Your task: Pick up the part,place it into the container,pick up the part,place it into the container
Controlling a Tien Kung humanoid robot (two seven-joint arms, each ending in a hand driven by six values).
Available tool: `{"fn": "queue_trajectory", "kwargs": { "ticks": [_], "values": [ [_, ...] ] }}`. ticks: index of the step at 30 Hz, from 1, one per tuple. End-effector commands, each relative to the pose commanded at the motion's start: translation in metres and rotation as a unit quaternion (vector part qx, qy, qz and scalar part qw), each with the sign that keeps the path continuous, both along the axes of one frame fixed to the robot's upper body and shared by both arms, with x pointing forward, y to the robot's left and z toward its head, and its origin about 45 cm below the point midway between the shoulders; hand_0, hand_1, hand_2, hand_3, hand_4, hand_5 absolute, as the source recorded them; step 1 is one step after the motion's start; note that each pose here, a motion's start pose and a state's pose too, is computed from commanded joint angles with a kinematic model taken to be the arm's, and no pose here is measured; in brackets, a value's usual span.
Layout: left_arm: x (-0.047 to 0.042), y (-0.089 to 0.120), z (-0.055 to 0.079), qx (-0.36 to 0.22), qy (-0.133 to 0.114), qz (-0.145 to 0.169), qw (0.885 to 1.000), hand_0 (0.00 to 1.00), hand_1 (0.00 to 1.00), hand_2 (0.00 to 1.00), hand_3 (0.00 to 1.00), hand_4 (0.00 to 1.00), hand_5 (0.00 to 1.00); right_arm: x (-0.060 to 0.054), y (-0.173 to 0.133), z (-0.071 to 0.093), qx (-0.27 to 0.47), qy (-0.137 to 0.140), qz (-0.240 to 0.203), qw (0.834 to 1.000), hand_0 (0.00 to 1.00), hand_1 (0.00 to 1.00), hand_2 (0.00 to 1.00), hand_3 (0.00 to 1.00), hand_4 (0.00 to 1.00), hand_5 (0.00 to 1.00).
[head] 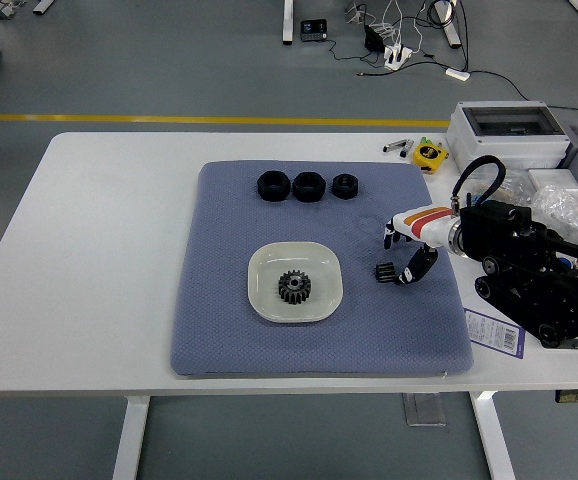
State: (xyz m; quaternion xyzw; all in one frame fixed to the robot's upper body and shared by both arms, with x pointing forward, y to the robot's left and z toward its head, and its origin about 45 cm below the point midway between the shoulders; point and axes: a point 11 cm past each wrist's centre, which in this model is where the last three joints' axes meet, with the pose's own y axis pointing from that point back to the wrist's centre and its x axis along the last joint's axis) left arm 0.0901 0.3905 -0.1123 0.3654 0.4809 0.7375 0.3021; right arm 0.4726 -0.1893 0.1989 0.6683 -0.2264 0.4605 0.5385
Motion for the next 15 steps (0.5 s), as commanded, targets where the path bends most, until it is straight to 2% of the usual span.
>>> {"fn": "queue_trajectory", "kwargs": {
  "ticks": [3, 4, 5, 10, 11, 15],
  "values": [
    [-0.0011, 0.001, 0.000, 0.000, 0.001, -0.001, 1.000, 0.721, 0.616, 0.622, 0.552, 0.592, 0.552, -0.002, 0.004, 0.002, 0.003, 0.004, 0.006, 1.000, 0.649, 0.655, 0.715, 0.667, 0.895, 0.244],
    [-0.0015, 0.001, 0.000, 0.000, 0.002, -0.001, 1.000, 0.721, 0.616, 0.622, 0.552, 0.592, 0.552, -0.003, 0.006, 0.001, 0.002, 0.007, 0.008, 1.000, 0.649, 0.655, 0.715, 0.667, 0.895, 0.244],
    [-0.0016, 0.001, 0.000, 0.000, 0.002, -0.001, 1.000, 0.721, 0.615, 0.622, 0.554, 0.591, 0.552, -0.004, 0.006, 0.000, 0.001, 0.009, 0.008, 1.000, 0.606, 0.636, 0.703, 0.629, 0.864, 0.220],
    [-0.0013, 0.000, 0.000, 0.000, 0.002, -0.001, 1.000, 0.721, 0.615, 0.622, 0.554, 0.591, 0.552, -0.008, 0.007, -0.009, -0.001, 0.017, 0.008, 1.000, 0.606, 0.636, 0.703, 0.629, 0.864, 0.220],
    [-0.0011, 0.000, 0.000, 0.000, 0.001, -0.001, 1.000, 0.721, 0.616, 0.623, 0.553, 0.591, 0.551, -0.008, 0.006, -0.010, -0.001, 0.018, 0.007, 1.000, 0.543, 0.574, 0.616, 0.544, 0.761, 0.164],
    [-0.0001, 0.000, 0.000, 0.000, 0.000, 0.000, 1.000, 0.721, 0.616, 0.623, 0.553, 0.591, 0.551, -0.007, 0.003, -0.014, -0.003, 0.019, -0.001, 1.000, 0.543, 0.574, 0.616, 0.544, 0.761, 0.164]
  ]
}}
